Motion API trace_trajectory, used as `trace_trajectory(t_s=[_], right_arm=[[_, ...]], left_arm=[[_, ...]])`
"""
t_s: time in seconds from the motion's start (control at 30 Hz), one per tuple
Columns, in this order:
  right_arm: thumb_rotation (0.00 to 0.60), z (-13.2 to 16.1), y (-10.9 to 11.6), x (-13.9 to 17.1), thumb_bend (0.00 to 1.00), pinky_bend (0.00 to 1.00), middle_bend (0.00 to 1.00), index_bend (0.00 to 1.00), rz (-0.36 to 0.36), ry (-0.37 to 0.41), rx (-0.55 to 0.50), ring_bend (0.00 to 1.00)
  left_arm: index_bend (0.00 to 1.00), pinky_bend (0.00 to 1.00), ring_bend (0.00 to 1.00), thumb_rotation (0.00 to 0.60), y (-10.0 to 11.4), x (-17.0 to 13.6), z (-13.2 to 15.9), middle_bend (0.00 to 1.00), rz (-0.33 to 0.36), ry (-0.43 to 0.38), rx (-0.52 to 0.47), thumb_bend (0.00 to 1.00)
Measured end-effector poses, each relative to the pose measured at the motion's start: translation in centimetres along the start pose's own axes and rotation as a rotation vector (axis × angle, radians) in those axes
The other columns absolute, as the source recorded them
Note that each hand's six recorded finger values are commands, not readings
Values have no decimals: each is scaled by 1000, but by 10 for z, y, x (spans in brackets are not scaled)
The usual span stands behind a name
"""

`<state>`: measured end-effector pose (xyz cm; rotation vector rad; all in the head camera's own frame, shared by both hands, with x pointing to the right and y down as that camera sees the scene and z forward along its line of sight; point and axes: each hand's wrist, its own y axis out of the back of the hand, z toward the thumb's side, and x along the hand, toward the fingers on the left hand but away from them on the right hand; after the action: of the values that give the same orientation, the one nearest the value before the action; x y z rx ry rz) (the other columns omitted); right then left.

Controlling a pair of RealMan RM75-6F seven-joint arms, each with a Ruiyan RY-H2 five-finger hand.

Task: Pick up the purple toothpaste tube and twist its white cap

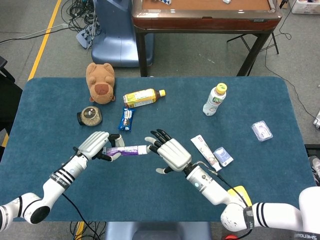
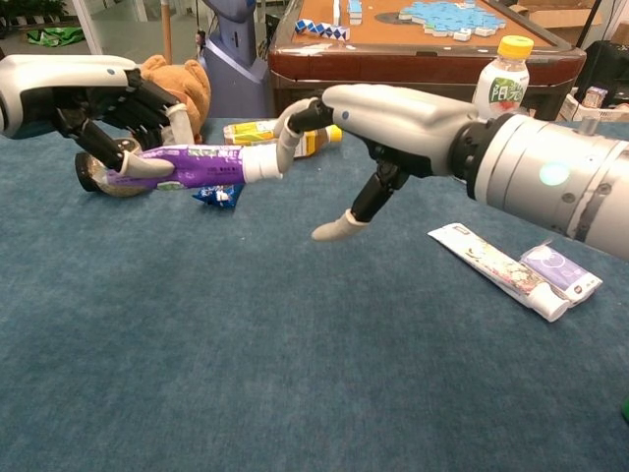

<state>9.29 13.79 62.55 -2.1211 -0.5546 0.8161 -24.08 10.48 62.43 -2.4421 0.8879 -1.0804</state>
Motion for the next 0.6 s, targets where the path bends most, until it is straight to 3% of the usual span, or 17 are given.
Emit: trace_trajectory(t_s=[0.13,0.37,0.6], right_arm=[[600,0,9,6,159,19,145,259,-38,-6,-83,29],[600,-2,28,15,107,19,79,83,-102,-8,-327,12],[600,0,37,13,14,0,0,0,-101,-14,-562,0]], left_arm=[[566,366,507,600,2,-3,2,734,9,-15,-24,532],[571,375,515,600,5,-7,4,743,45,-38,-55,532],[573,386,518,600,6,-6,10,748,65,-42,-55,532]])
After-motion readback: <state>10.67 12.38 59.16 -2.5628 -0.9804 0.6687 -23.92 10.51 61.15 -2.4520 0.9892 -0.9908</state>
